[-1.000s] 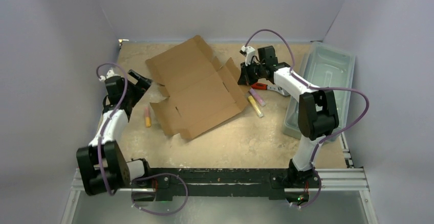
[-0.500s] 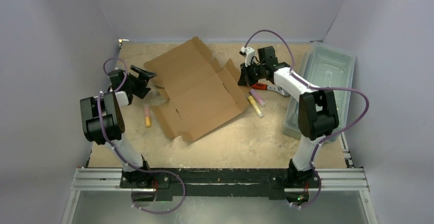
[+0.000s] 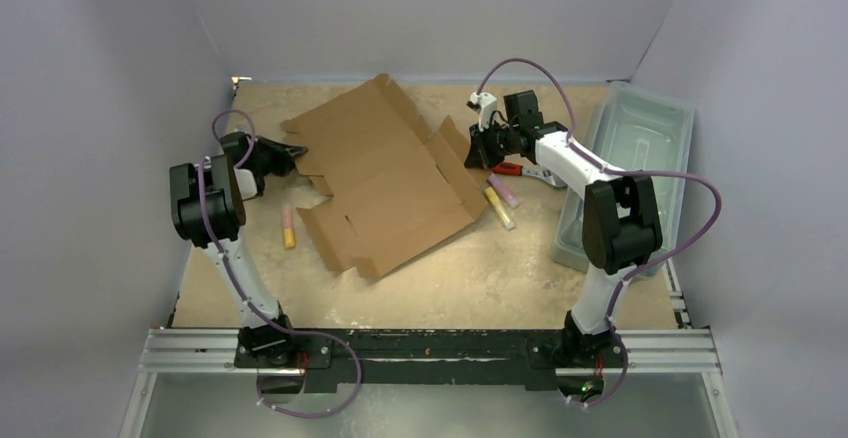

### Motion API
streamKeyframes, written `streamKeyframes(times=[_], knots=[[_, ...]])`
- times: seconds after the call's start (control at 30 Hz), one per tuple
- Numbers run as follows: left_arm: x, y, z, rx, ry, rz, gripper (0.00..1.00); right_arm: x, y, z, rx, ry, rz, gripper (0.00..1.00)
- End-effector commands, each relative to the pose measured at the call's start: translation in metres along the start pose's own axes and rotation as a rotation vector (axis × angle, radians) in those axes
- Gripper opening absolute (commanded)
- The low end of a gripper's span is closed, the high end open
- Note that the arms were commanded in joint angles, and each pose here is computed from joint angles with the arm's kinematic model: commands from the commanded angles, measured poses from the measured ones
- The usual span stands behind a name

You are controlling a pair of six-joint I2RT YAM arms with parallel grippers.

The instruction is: Fold the paper box

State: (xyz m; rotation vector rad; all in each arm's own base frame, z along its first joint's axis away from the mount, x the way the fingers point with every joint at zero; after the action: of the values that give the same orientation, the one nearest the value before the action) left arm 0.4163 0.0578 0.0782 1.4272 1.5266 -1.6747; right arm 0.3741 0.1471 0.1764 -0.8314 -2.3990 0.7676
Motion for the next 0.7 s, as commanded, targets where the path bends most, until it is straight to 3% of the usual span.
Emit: streamKeyframes(times=[0.0,0.1,0.13,0.27,0.43,0.5,0.53,0.67], knots=[[-0.061,-0.016,-0.021,-0.06,0.204,0.202,0.0,0.002,-0.016,-0.016,-0.044,-0.096,0.008,0.01],[-0.094,-0.046,-0.018,-0.123,0.366,0.295,0.0,0.006,-0.031,-0.024,-0.067,-0.151,0.01,0.15],[-0.105,-0.059,-0.015,-0.151,0.413,0.327,0.0,0.009,-0.039,-0.028,-0.084,-0.174,0.011,0.24],[-0.132,-0.113,0.005,-0.327,0.598,0.445,0.0,0.021,-0.078,-0.041,-0.172,-0.251,0.011,0.46],[-0.154,-0.166,0.051,-0.458,0.9,0.527,0.0,0.06,-0.147,-0.048,-0.331,-0.435,0.001,0.64],[-0.155,-0.18,0.07,-0.463,1.035,0.564,0.0,0.082,-0.171,-0.045,-0.432,-0.532,-0.03,0.82],[-0.155,-0.187,0.08,-0.46,1.088,0.596,0.0,0.092,-0.179,-0.042,-0.478,-0.571,-0.049,0.95],[-0.143,-0.21,0.105,-0.436,1.224,0.667,0.0,0.117,-0.184,-0.01,-0.564,-0.571,-0.197,0.99]])
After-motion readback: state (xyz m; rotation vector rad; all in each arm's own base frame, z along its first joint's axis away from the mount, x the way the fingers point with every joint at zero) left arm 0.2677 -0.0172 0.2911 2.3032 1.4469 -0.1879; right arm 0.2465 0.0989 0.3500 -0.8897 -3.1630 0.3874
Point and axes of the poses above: each gripper's point midway between its finger pads, its own y axis out along the fingers, its own x axis along the line the jaws close on, z = x × y, the point moved 10 cm from there along -y, back along the fingers, and after that the axes turned 2 degrees about -y, right-handed, at the moved point
